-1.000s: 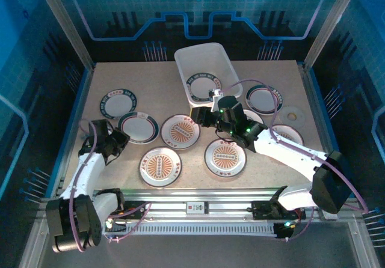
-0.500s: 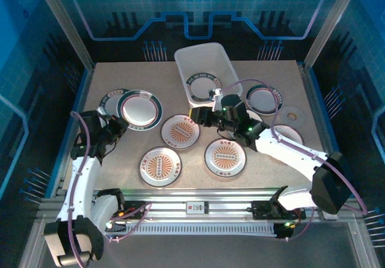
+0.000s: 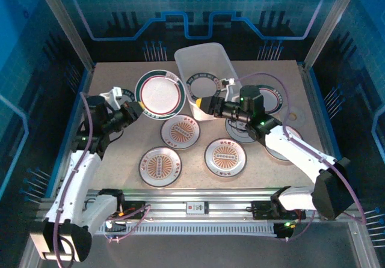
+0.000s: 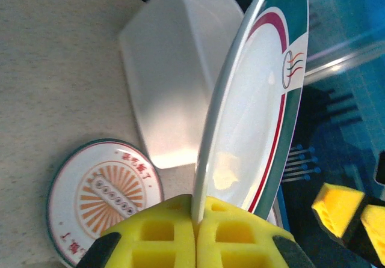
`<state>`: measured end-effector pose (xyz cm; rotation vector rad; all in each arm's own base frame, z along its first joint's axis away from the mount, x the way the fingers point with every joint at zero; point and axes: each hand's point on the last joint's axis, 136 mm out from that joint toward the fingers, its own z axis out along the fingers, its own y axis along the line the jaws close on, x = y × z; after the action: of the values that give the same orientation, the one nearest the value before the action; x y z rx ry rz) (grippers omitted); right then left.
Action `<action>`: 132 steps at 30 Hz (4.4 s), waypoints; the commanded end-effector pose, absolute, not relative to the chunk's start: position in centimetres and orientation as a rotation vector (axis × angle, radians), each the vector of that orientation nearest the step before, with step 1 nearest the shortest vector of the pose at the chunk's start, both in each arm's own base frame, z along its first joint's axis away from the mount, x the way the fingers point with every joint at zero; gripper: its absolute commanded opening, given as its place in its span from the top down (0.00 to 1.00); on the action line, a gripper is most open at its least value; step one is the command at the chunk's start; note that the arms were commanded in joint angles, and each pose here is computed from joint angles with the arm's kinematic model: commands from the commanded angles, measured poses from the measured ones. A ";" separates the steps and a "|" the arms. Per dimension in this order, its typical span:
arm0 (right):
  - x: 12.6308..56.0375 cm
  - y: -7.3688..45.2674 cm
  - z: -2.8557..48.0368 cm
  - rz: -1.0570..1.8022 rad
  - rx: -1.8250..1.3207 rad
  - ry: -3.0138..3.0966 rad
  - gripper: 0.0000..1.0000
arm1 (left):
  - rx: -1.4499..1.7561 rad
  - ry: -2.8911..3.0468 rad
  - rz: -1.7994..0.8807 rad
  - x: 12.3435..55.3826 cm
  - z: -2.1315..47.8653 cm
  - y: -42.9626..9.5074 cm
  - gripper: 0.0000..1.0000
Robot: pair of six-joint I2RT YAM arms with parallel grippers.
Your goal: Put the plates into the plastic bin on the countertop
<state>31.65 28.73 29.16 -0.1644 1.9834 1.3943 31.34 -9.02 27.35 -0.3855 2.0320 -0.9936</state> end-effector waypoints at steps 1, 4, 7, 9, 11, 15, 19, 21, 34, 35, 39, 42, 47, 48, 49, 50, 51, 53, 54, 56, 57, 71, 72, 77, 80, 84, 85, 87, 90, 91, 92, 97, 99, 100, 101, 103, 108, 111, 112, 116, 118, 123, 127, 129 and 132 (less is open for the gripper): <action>31.2 29.6 29.8 1.491 -0.212 1.943 0.54 | -0.227 1.949 -1.019 31.8 30.9 -10.9 1.00; 31.5 29.8 29.5 1.516 -0.203 1.937 0.55 | -0.200 1.954 -1.033 32.0 31.1 -11.9 1.00; 31.9 29.9 28.7 1.513 -0.182 1.959 0.56 | -0.182 1.947 -1.044 32.0 31.4 -12.5 1.00; 32.1 29.9 28.2 1.508 -0.166 1.967 0.57 | -0.168 1.942 -1.045 31.9 31.6 -12.8 1.00; 32.3 29.8 27.9 1.503 -0.154 1.971 0.58 | -0.160 1.942 -1.050 31.8 31.6 -13.1 1.00; 32.7 29.3 27.1 1.486 -0.112 1.985 0.59 | -0.154 1.937 -1.050 31.8 31.8 -13.1 1.00; 32.9 28.9 27.5 1.482 -0.094 1.968 0.60 | -0.149 1.939 -1.046 31.8 31.8 -13.2 1.00; 33.0 28.7 28.0 1.480 -0.088 1.951 0.59 | -0.153 1.943 -1.038 31.7 31.6 -13.1 1.00; 32.8 27.7 26.5 1.461 -0.012 1.971 0.62 | -0.133 1.951 -1.082 31.1 31.1 -14.8 1.00; 32.9 27.8 26.5 1.471 -0.007 1.966 0.62 | -0.131 1.950 -1.088 31.1 31.1 -15.0 1.00; 33.0 28.3 26.5 1.517 0.015 1.947 0.70 | -0.121 1.961 -1.091 31.2 30.7 -15.6 1.00; 33.1 28.4 26.4 1.547 0.040 1.939 0.82 | -0.116 1.966 -1.082 31.2 30.6 -15.8 1.00; 33.0 28.6 26.4 1.572 0.048 1.929 0.94 | -0.130 1.983 -1.081 31.5 30.1 -15.9 1.00; 32.9 28.5 26.3 1.571 0.054 1.932 0.97 | -0.138 1.988 -1.080 31.5 29.9 -15.9 1.00; 33.0 28.5 26.3 1.567 0.058 1.933 0.99 | -0.151 1.997 -1.074 31.6 29.7 -15.8 1.00; 32.9 28.4 26.2 1.565 0.061 1.934 1.00 | -0.155 2.001 -1.070 31.7 29.6 -15.8 1.00; 32.9 28.4 26.2 1.562 0.064 1.935 1.00 | -0.155 2.003 -1.071 31.7 29.6 -15.8 1.00; 32.9 28.1 26.1 1.550 0.077 1.939 1.00 | -0.157 2.009 -1.073 31.8 29.4 -15.9 1.00; 32.8 28.1 26.0 1.546 0.078 1.940 1.00 | -0.156 2.009 -1.074 31.9 29.5 -15.9 1.00; 32.9 27.9 26.3 1.534 0.084 1.934 1.00 | -0.157 2.016 -1.074 32.0 29.4 -16.0 0.94; 33.0 27.9 26.4 1.530 0.085 1.931 1.00 | -0.155 2.018 -1.074 32.0 29.4 -16.0 0.90; 37.5 25.1 30.3 1.443 0.269 1.834 1.00 | -0.144 1.949 -0.849 33.7 32.3 -13.5 0.17; 38.1 24.7 30.4 1.434 0.300 1.825 1.00 | -0.143 1.952 -0.830 33.8 32.2 -13.2 0.16; 42.0 23.0 30.9 1.388 0.452 1.795 1.00 | -0.170 1.996 -0.789 35.3 30.4 -11.9 0.16; 44.3 22.3 30.9 1.323 0.544 1.801 1.00 | -0.206 2.025 -0.787 36.6 28.7 -11.0 0.16; 47.1 21.6 30.8 1.261 0.659 1.773 1.00 | -0.250 2.045 -0.773 38.2 26.8 -9.9 0.15; 47.8 21.5 30.7 1.253 0.687 1.764 1.00 | -0.258 2.050 -0.772 38.7 26.4 -9.7 0.15; 49.2 21.5 30.4 1.237 0.730 1.761 1.00 | -0.265 2.058 -0.772 39.7 25.8 -9.3 0.15; 51.2 21.8 28.8 1.199 0.804 1.814 1.00 | -0.288 2.087 -0.766 41.2 24.4 -8.8 0.15; 51.7 22.1 28.2 1.196 0.829 1.826 1.00 | -0.295 2.099 -0.771 41.7 24.0 -8.8 0.15; 52.1 22.2 27.7 1.195 0.852 1.834 1.00 | -0.302 2.110 -0.776 42.1 23.5 -8.8 0.15; 53.0 21.9 25.2 1.148 0.990 1.853 1.00 | -0.319 2.137 -0.790 43.8 22.0 -8.7 0.15; 52.8 21.7 24.7 1.094 1.012 1.867 1.00 | -0.324 2.149 -0.782 44.3 21.6 -8.6 0.15; 52.7 21.6 24.6 1.074 1.022 1.870 1.00 | -0.331 2.157 -0.779 44.6 21.4 -8.4 0.15; 52.6 21.4 24.3 1.060 1.029 1.874 1.00 | -0.333 2.164 -0.779 44.8 21.2 -8.4 0.15; 52.7 21.2 23.7 1.039 1.050 1.889 1.00 | -0.336 2.177 -0.778 45.2 21.0 -8.3 0.15; 53.1 21.2 21.6 0.993 1.131 1.936 1.00 | -0.339 2.195 -0.771 45.9 20.8 -8.0 0.16; 53.5 21.6 20.7 0.987 1.168 1.948 1.00 | -0.318 2.200 -0.759 46.3 20.9 -7.8 0.15; 53.7 21.7 20.4 0.978 1.181 1.953 1.00 | -0.308 2.200 -0.757 46.5 20.9 -7.8 0.15; 54.5 22.1 20.0 0.939 1.192 1.966 1.00 | -0.281 2.208 -0.775 47.7 20.5 -7.9 0.16; 54.8 22.5 19.8 0.908 1.194 1.977 1.00 | -0.278 2.216 -0.794 48.4 20.3 -8.0 0.15; 54.9 22.8 17.9 0.805 1.268 2.032 1.00 | -0.277 2.253 -0.825 50.1 19.7 -8.1 0.16; 54.6 23.1 16.4 0.762 1.322 2.062 1.00 | -0.260 2.262 -0.827 50.0 19.6 -8.2 0.16; 54.3 23.0 15.8 0.722 1.349 2.082 1.00 | -0.262 2.262 -0.819 49.6 19.5 -8.1 0.16; 54.2 22.9 15.1 0.698 1.369 2.087 1.00 | -0.266 2.258 -0.821 49.3 19.4 -8.1 0.16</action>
<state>54.44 23.56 15.63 1.2968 2.1087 0.7685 50.04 -8.14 18.73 -0.3011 2.2645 -0.8092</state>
